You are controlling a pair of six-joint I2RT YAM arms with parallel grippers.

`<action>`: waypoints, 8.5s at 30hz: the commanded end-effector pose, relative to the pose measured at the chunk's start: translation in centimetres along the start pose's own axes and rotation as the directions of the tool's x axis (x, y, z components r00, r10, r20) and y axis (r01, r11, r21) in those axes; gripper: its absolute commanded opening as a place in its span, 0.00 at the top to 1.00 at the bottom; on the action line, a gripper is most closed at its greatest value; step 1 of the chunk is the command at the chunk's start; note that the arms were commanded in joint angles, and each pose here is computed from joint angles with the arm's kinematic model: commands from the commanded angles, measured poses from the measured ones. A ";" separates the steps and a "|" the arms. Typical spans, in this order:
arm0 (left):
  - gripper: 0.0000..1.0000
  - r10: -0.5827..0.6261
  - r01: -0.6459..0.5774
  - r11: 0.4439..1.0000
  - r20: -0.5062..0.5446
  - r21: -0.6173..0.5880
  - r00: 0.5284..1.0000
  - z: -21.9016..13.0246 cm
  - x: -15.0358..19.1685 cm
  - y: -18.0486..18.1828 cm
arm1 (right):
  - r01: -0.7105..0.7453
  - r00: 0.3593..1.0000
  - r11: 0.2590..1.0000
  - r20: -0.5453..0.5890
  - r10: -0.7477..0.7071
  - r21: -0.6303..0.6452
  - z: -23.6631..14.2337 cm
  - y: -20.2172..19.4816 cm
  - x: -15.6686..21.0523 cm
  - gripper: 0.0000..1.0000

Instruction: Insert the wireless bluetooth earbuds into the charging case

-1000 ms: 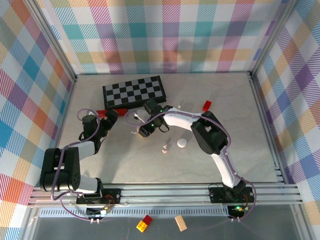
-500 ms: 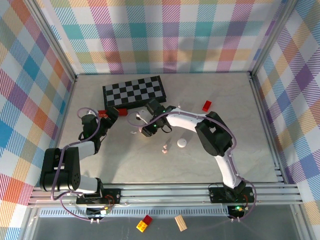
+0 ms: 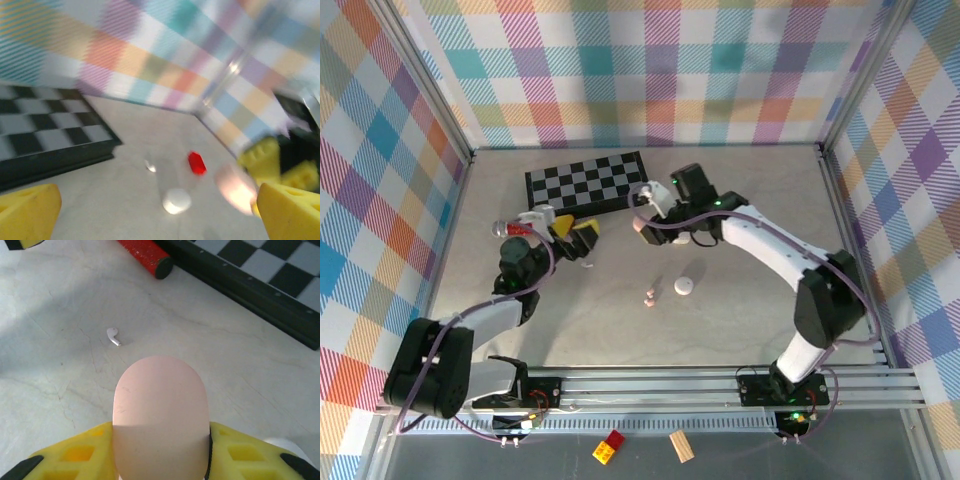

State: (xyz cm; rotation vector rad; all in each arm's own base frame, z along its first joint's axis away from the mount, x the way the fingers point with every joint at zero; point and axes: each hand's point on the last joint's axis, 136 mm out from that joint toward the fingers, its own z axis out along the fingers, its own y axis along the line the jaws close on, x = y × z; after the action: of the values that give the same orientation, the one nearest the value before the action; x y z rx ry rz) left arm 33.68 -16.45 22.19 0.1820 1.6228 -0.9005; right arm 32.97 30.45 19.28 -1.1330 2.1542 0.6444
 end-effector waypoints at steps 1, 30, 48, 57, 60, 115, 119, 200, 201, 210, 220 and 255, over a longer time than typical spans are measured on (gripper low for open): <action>0.00 0.315 -0.298 0.938 -0.078 0.179 0.946 0.8 1.3 -5.3 | 0.020 1.000 0.995 0.024 -0.018 -0.096 -3.6 2.4 0.2 0.60; 0.26 0.462 -0.198 0.607 -0.140 0.769 0.876 0.4 5.2 -19.7 | 0.201 0.975 0.862 0.182 -0.129 -0.465 -14.2 11.5 -1.1 0.60; 0.34 0.408 -0.096 0.589 -0.193 0.802 0.893 0.5 4.4 -21.0 | 0.175 0.984 0.878 0.091 -0.150 -0.446 -11.9 11.0 0.5 0.61; 0.38 0.404 -0.092 0.590 -0.195 0.802 0.894 0.5 4.3 -21.0 | 0.165 0.986 0.884 0.065 -0.152 -0.438 -11.3 10.6 0.9 0.61; 0.41 0.404 -0.093 0.586 -0.191 0.805 0.894 0.4 4.3 -21.1 | 0.164 0.986 0.881 0.062 -0.153 -0.443 -11.3 10.7 1.0 0.61; 0.67 0.411 -0.115 0.575 -0.165 0.810 0.896 0.2 4.3 -21.1 | 0.176 0.983 0.960 0.092 -0.159 -0.219 -11.8 6.9 0.7 0.36; 0.67 0.411 -0.113 0.575 -0.167 0.811 0.896 0.2 4.5 -21.0 | 0.166 0.983 0.966 0.110 -0.146 -0.199 -12.1 6.5 0.2 0.36; 0.66 0.228 -0.211 0.874 0.015 0.437 0.974 2.1 -1.9 -9.3 | -0.883 0.431 0.467 -0.303 0.850 0.051 9.4 5.8 14.5 0.47; 0.66 0.229 -0.213 0.874 0.018 0.437 0.973 2.0 -1.9 -9.3 | -0.882 0.432 0.468 -0.303 0.849 0.052 9.4 5.8 14.5 0.47; 0.66 0.225 -0.217 0.882 0.031 0.417 0.974 2.0 -2.3 -8.7 | -0.848 0.493 0.528 -0.302 0.816 0.045 10.5 5.0 12.9 0.52; 0.66 0.238 -0.237 0.902 0.041 0.361 0.970 1.9 -3.3 -7.1 | -0.649 0.696 0.746 -0.278 0.662 0.150 8.6 4.2 13.5 0.48; 0.66 0.264 -0.271 0.943 0.057 0.196 0.963 0.9 -6.2 -1.7 | 0.208 0.884 0.941 -0.463 -0.065 0.265 9.7 5.4 13.9 0.55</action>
State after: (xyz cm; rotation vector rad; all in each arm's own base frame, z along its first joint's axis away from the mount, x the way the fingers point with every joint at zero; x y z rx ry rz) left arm 35.23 -16.36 26.91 0.4971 1.4830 -0.8774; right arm 24.78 32.30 3.54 -1.3028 2.4116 0.0386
